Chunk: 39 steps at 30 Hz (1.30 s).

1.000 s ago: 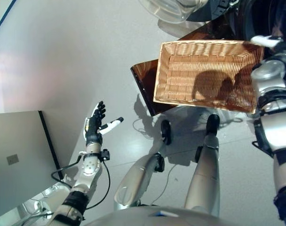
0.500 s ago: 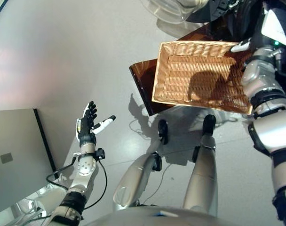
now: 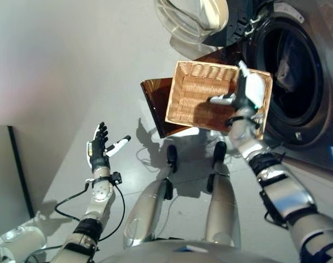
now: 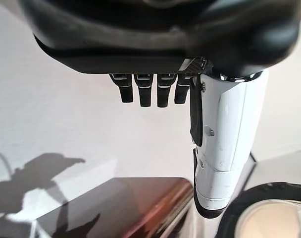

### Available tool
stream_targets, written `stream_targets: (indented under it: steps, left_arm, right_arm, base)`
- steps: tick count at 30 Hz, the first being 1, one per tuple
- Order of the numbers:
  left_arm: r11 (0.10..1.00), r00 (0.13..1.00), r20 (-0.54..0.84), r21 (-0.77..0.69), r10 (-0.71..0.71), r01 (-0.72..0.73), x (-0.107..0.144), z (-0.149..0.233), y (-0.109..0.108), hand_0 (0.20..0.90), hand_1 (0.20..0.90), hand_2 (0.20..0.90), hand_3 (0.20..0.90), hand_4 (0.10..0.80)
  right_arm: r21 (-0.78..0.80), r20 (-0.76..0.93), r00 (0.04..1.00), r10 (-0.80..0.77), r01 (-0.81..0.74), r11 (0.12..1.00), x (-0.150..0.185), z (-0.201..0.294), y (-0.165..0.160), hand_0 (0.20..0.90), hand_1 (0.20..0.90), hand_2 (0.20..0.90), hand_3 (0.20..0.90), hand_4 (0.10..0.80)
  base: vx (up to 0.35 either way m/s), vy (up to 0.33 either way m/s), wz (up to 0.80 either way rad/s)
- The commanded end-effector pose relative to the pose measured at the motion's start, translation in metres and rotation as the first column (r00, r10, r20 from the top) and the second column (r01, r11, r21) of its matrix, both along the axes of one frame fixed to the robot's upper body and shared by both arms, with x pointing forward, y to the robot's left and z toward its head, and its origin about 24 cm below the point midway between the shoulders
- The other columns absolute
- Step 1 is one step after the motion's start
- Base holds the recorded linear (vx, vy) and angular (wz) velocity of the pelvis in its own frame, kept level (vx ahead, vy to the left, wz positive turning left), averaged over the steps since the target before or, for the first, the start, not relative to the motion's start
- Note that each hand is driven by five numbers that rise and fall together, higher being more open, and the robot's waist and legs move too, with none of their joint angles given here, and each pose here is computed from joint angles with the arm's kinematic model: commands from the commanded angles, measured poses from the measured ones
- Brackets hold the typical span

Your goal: Pick up the clothes and place them into the washing machine

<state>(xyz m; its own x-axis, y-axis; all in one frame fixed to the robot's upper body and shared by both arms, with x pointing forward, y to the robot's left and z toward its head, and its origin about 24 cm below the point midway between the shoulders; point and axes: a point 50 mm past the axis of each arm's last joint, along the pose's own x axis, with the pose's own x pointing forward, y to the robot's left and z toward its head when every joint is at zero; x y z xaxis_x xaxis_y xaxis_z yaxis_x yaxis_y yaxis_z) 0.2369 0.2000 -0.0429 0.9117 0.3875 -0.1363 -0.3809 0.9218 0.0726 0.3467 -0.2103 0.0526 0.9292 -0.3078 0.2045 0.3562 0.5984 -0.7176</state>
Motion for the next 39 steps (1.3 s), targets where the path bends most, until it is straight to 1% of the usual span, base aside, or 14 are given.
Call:
stream_targets:
  steps: [1, 3, 7, 10, 14, 17, 18, 19, 22, 24, 25, 26, 33, 39]
  left_arm:
    - [0.993, 0.993, 0.085, 0.082, 0.08, -0.087, 0.007, 0.014, 0.02, 0.9, 0.9, 0.9, 0.9, 0.8]
    - [0.992, 0.995, 0.059, 0.093, 0.077, -0.083, 0.006, 0.009, 0.019, 0.9, 0.9, 0.9, 0.9, 0.8]
    - [0.992, 0.992, -0.093, 0.106, 0.083, -0.073, -0.008, -0.017, 0.023, 0.9, 0.9, 0.9, 0.9, 0.8]
    - [0.993, 0.971, -0.232, 0.114, 0.063, -0.037, -0.024, -0.039, 0.028, 0.9, 0.9, 0.9, 0.9, 0.8]
    - [0.994, 0.898, -0.438, 0.113, 0.046, 0.004, -0.053, -0.067, 0.036, 0.9, 0.9, 0.9, 0.9, 0.8]
    - [0.989, 0.815, -0.578, 0.091, -0.041, 0.114, -0.075, -0.085, 0.031, 0.9, 0.9, 0.9, 0.9, 0.8]
    - [0.989, 0.815, -0.578, 0.091, -0.041, 0.114, -0.075, -0.085, 0.031, 0.9, 0.9, 0.9, 0.9, 0.8]
    - [0.984, 0.769, -0.632, 0.062, -0.091, 0.168, -0.086, -0.093, 0.027, 0.9, 0.9, 0.9, 0.9, 0.8]
    - [0.979, 0.747, -0.655, 0.053, -0.116, 0.199, -0.09, -0.096, 0.024, 0.9, 0.9, 0.9, 0.9, 0.8]
    - [0.967, 0.685, -0.712, 0.032, -0.155, 0.253, -0.105, -0.104, 0.018, 0.9, 0.9, 0.9, 0.9, 0.8]
    - [0.967, 0.684, -0.712, 0.032, -0.155, 0.253, -0.105, -0.104, 0.018, 0.9, 0.9, 0.9, 0.9, 0.8]
    - [0.961, 0.636, -0.753, 0.016, -0.169, 0.275, -0.115, -0.109, 0.016, 0.9, 0.9, 0.9, 0.9, 0.8]
    - [0.954, 0.525, -0.827, -0.043, -0.202, 0.298, -0.138, -0.119, 0.012, 0.9, 0.9, 0.9, 0.9, 0.8]
    - [0.945, 0.508, -0.832, -0.056, -0.223, 0.323, -0.139, -0.12, 0.008, 0.9, 0.9, 0.9, 0.9, 0.8]
  right_arm:
    - [0.066, 0.185, 0.982, 0.043, -0.057, 0.996, -0.001, 0.019, 0.013, 0.9, 0.9, 0.9, 0.9, 0.8]
    - [0.089, 0.154, 0.987, 0.047, -0.061, 0.994, -0.009, 0.007, 0.015, 0.9, 0.9, 0.9, 0.9, 0.8]
    - [0.222, -0.074, 0.997, 0.027, -0.01, 0.975, -0.048, -0.058, 0.011, 0.9, 0.9, 0.9, 0.9, 0.8]
    - [0.255, -0.244, 0.97, 0.015, 0.049, 0.966, -0.08, -0.096, 0.003, 0.9, 0.9, 0.9, 0.9, 0.8]
    - [0.29, -0.453, 0.892, 0.004, 0.143, 0.946, -0.121, -0.137, -0.007, 0.9, 0.9, 0.9, 0.9, 0.8]
    - [0.281, -0.641, 0.767, -0.005, 0.242, 0.929, -0.162, -0.171, -0.014, 0.9, 0.9, 0.9, 0.9, 0.8]
    - [0.281, -0.641, 0.767, -0.005, 0.242, 0.929, -0.162, -0.171, -0.014, 0.9, 0.9, 0.9, 0.9, 0.8]
    - [0.262, -0.726, 0.688, -0.011, 0.291, 0.92, -0.184, -0.185, -0.017, 0.9, 0.9, 0.9, 0.9, 0.8]
    - [0.249, -0.759, 0.651, -0.01, 0.305, 0.919, -0.193, -0.19, -0.017, 0.9, 0.9, 0.9, 0.9, 0.8]
    - [0.204, -0.85, 0.527, 0.004, 0.322, 0.924, -0.223, -0.204, -0.018, 0.9, 0.9, 0.9, 0.9, 0.8]
    - [0.204, -0.85, 0.527, 0.004, 0.322, 0.924, -0.223, -0.204, -0.018, 0.9, 0.9, 0.9, 0.9, 0.8]
    - [0.164, -0.886, 0.463, -0.016, 0.345, 0.924, -0.239, -0.209, -0.021, 0.9, 0.9, 0.9, 0.9, 0.8]
    - [0.167, -0.9, 0.431, -0.068, 0.483, 0.86, -0.259, -0.211, -0.033, 0.9, 0.9, 0.9, 0.9, 0.8]
    - [0.177, -0.911, 0.41, -0.052, 0.501, 0.847, -0.261, -0.212, -0.031, 0.9, 0.9, 0.9, 0.9, 0.8]
  base:
    - [0.0, 0.0, 0.0]
    - [0.052, -0.022, 0.04]
    - [0.115, -0.034, -0.04]
    - [0.125, -0.033, -0.11]
    - [0.122, -0.025, -0.02]
    - [0.115, -0.008, -0.12]
    - [0.13, -0.004, -0.1]
    - [0.064, -0.003, -0.06]
    - [0.062, 0.005, -0.08]
    - [0.075, 0.007, -0.05]
    - [0.111, 0.01, 0.04]
    - [0.087, 0.009, 0.06]
    - [0.09, 0.005, -0.02]
    - [0.033, -0.003, 0.0]
